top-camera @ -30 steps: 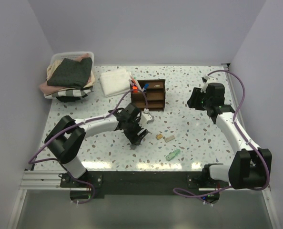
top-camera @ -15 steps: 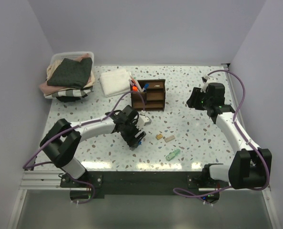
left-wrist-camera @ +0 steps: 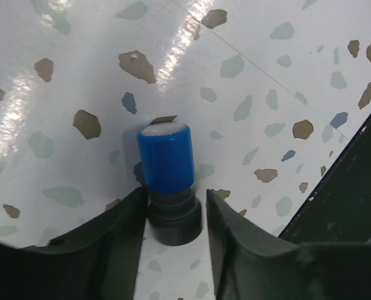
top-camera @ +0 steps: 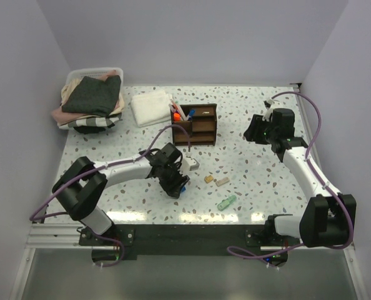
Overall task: Sort the stationery into containers
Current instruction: Pick up the stationery from the center of the board.
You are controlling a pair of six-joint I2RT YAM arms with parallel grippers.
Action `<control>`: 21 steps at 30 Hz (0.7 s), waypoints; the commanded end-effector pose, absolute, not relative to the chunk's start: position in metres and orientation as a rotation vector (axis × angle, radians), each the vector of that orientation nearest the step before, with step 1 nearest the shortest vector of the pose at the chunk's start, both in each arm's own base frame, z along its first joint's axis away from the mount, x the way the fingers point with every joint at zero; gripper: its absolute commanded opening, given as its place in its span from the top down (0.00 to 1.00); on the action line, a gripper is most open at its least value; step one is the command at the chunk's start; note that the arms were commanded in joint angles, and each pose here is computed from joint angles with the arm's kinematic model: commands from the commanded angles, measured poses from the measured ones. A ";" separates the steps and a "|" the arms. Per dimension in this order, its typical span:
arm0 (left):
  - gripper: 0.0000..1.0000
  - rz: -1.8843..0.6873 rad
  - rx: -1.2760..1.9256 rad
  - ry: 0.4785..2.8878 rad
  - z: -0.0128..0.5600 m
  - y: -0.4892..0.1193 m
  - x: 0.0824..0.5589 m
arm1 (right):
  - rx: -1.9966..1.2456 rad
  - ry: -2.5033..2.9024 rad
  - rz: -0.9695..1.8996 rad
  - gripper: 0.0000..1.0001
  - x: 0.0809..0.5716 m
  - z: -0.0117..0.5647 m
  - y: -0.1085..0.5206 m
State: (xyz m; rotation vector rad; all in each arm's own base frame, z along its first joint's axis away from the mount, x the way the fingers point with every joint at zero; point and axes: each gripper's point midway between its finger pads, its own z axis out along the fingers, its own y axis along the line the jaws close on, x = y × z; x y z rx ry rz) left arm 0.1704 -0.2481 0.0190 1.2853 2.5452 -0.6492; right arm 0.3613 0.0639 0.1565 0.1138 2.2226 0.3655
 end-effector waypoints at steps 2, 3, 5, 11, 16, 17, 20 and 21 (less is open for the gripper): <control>0.66 -0.768 1.345 2.524 0.024 -0.259 0.147 | 0.080 2.177 0.376 0.50 0.370 0.167 0.066; 0.78 -0.778 1.352 2.516 0.026 -0.261 0.146 | 0.073 2.181 0.372 0.50 0.369 0.165 0.065; 0.92 -0.779 1.373 2.472 0.032 -0.266 0.151 | 0.037 2.186 0.375 0.50 0.366 0.164 0.067; 1.00 -0.793 1.394 2.280 0.074 -0.285 0.194 | -0.358 2.152 0.658 0.44 0.339 0.177 0.114; 1.00 -0.988 1.391 2.022 0.139 -0.306 0.229 | -0.588 2.041 1.224 0.41 0.302 0.209 0.171; 1.00 -1.003 1.380 1.973 0.155 -0.309 0.238 | -0.536 2.064 1.349 0.41 0.297 0.214 0.177; 1.00 -1.128 1.396 1.845 0.185 -0.319 0.237 | -0.490 2.079 1.641 0.41 0.295 0.222 0.189; 1.00 -1.182 1.402 1.806 0.193 -0.323 0.234 | -0.505 2.057 1.674 0.42 0.297 0.228 0.190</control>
